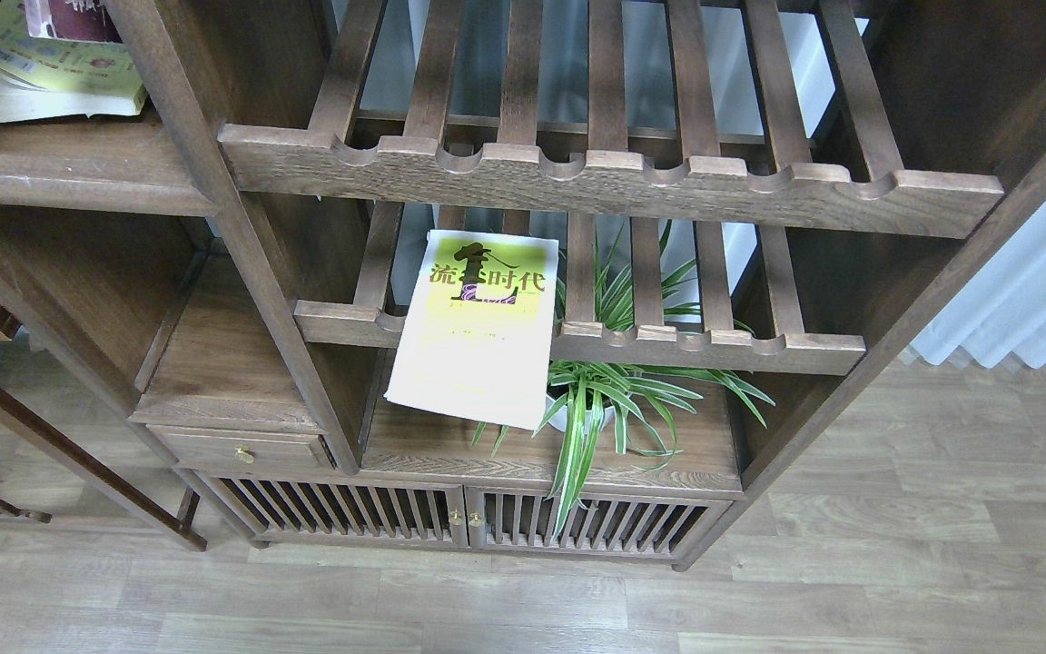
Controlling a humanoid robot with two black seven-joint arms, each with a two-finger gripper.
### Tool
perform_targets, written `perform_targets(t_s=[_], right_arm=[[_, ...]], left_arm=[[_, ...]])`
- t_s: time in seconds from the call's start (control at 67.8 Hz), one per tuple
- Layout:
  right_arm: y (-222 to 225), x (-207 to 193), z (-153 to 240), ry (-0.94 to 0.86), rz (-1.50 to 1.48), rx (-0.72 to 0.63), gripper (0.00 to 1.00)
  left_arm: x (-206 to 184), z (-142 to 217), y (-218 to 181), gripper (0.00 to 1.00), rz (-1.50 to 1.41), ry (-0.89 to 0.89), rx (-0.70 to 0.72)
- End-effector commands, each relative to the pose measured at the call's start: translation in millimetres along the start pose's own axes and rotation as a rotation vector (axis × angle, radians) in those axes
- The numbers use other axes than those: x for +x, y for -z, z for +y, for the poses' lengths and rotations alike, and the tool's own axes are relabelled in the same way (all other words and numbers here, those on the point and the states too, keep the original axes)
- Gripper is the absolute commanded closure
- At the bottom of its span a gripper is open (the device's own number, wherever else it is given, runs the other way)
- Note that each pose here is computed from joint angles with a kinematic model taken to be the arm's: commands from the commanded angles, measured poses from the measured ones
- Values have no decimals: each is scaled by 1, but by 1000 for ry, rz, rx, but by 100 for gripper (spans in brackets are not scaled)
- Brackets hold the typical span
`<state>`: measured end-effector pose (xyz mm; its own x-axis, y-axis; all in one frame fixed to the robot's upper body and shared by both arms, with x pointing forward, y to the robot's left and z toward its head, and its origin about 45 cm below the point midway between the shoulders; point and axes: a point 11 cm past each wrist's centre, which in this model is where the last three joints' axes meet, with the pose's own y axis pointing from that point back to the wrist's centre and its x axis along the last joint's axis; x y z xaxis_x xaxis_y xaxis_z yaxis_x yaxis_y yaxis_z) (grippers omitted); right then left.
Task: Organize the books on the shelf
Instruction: 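Place the maroon book on the shelf section beside the left arm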
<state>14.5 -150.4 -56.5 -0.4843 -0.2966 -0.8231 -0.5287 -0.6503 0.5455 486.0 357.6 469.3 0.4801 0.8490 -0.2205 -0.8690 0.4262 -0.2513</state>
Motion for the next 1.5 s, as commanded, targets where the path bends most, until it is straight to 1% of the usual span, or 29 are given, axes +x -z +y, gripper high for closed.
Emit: perform_targets(t_s=[0.0,0.015,0.03,0.044,0.118,0.177,0.28,0.443,0.634,0.649,0.723,1.003,1.21,1.298,1.357,1.49], right_arm=[[0,-1,-1,2,1,0,1],[1,0,0,0,1,2,1],[1,-1,-1,1,0,3,1],[2,-1,-1,2,0,4,1],[6,-2,-2,3,-1,17,1],[8,-2,-3,2,-3,22,1],[5,-3,-6,7,-6,17,1],[4,-4,-6,9,-7,14,1],[6,-2,-4,4,-6,17,1],[5,-2,-5,5,-6,15,1],[4,-4,-6,8,-6,15,1],[4,-5,-7,11,-7,14,1],[3,-4,-6,9,-10,14,1],[2,-4,-6,10,-11,13,1],[2,-6,-8,15,-13,13,1],[1,-7,-9,18,-16,12,1]], left_arm=[[1,2,7,29,9,0,7],[1,2,7,25,9,-2,8],[1,4,7,17,9,-2,5],[2,5,7,15,11,-3,2],[7,14,10,15,16,-13,4],[10,21,-1,15,4,-16,-13],[13,25,-1,15,9,-21,-16],[8,27,4,14,19,-3,-15],[3,39,0,14,13,15,-33],[0,45,-1,14,16,26,-49],[-2,55,-2,13,18,34,-66],[5,102,3,11,26,0,-105],[7,149,16,9,80,-35,-125],[9,163,20,8,97,-50,-117],[12,181,28,7,107,-80,-99],[16,199,43,6,129,-117,-75]])
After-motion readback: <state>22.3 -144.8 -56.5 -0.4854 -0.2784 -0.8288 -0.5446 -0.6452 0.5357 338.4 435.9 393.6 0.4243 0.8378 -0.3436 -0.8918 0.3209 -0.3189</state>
